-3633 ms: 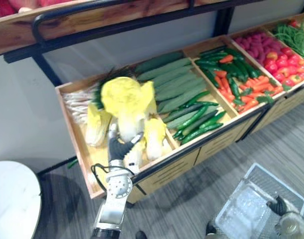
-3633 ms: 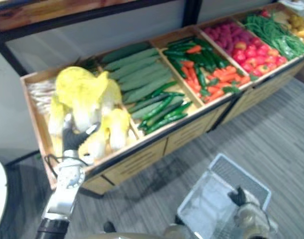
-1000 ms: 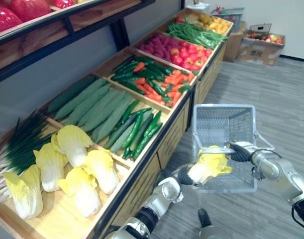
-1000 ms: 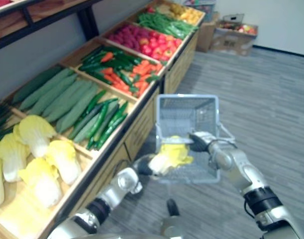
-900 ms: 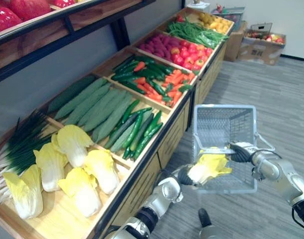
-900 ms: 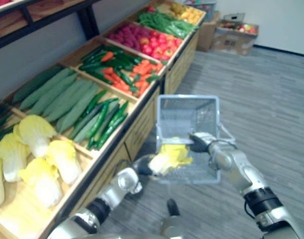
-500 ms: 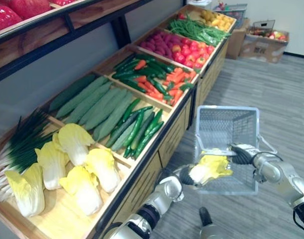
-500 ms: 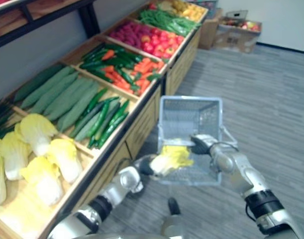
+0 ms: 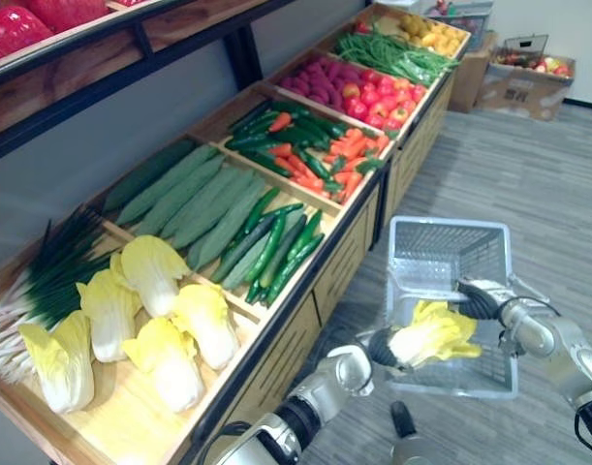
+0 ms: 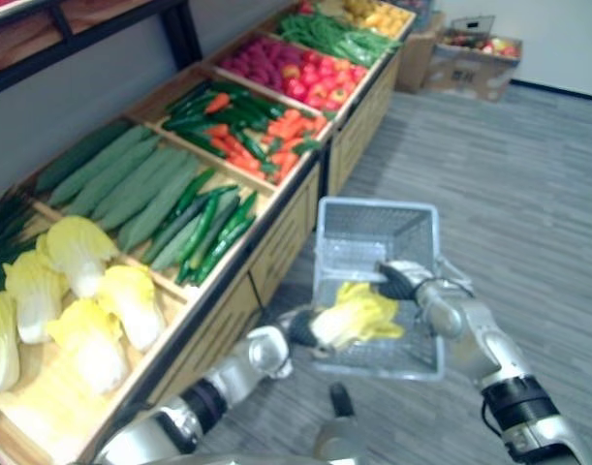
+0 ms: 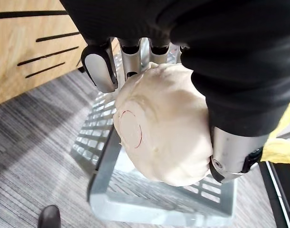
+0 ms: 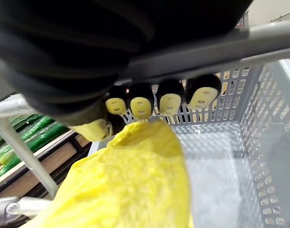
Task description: Pick vegetable in the basket
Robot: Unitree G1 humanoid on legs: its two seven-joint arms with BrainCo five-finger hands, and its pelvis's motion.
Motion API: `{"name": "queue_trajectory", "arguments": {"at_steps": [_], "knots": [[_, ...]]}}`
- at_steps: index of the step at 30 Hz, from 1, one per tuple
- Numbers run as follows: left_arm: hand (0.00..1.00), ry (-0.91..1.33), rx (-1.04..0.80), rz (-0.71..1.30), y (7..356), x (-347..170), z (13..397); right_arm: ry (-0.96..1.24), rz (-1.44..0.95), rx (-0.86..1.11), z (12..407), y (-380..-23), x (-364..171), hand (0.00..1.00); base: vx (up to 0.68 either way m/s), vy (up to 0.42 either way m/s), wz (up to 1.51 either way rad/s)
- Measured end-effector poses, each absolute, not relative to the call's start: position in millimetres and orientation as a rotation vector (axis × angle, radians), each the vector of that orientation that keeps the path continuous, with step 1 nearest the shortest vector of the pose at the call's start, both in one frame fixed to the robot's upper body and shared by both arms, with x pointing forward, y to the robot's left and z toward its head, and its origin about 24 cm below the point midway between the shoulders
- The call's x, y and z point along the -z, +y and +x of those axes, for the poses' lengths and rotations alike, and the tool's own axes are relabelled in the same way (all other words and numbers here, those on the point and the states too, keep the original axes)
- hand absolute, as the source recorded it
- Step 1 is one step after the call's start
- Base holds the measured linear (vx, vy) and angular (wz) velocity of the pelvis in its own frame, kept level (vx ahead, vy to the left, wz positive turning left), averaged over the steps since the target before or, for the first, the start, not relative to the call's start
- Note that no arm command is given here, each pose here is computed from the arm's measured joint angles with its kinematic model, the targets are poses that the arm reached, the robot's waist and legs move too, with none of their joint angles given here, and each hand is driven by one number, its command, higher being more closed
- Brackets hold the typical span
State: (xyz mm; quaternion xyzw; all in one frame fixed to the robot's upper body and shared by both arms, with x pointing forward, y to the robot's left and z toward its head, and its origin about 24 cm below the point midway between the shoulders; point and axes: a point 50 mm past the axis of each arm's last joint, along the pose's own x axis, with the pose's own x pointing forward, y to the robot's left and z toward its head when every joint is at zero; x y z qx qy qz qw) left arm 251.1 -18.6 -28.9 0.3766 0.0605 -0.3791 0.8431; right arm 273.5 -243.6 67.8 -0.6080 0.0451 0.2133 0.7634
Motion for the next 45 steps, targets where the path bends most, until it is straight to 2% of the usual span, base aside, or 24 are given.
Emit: {"name": "queue_trajectory", "arguments": {"at_steps": [5, 6, 13, 26, 32, 35, 37, 41, 45], "knots": [[1.0, 0.109, 0.848, 0.764, -30, 25, 246, 0.084, -1.296, -0.463, 274, -239, -67, 1.0, -0.01, -0.006, 0.0], [0.0, 0.104, 0.857, 0.746, -32, 23, 245, 0.089, -1.29, -0.46, 274, -239, -66, 1.0, -0.03, -0.029, 0.01], [0.0, 0.034, 0.891, 0.715, -44, 9, 244, 0.083, -1.269, -0.462, 274, -234, -64, 1.0, -0.03, -0.021, 0.0], [0.0, 0.011, 0.896, 0.764, -46, 8, 245, 0.083, -1.233, -0.468, 272, -228, -58, 1.0, 0.0, -0.002, 0.02], [0.0, -0.064, 0.932, 0.74, -55, -6, 240, 0.144, -1.202, -0.394, 266, -248, -53, 1.0, -0.03, -0.024, 0.24], [0.0, -0.23, 1.07, 0.645, -63, -34, 217, 0.221, -1.186, -0.346, 264, -267, -44, 1.0, -0.03, -0.034, 0.35], [0.0, -0.279, 1.221, 0.533, -52, -44, 196, 0.312, -1.167, -0.3, 257, -285, -29, 1.0, -0.03, -0.047, 0.31], [0.0, -0.193, 1.3, 0.387, -3, -43, 179, 0.467, -1.138, -0.276, 231, -307, -2, 1.0, -0.03, -0.048, 0.45], [0.0, -0.092, 1.152, 0.206, 56, -49, 177, 0.599, -1.08, -0.216, 202, -320, 28, 1.0, -0.03, -0.043, 0.48]]}}
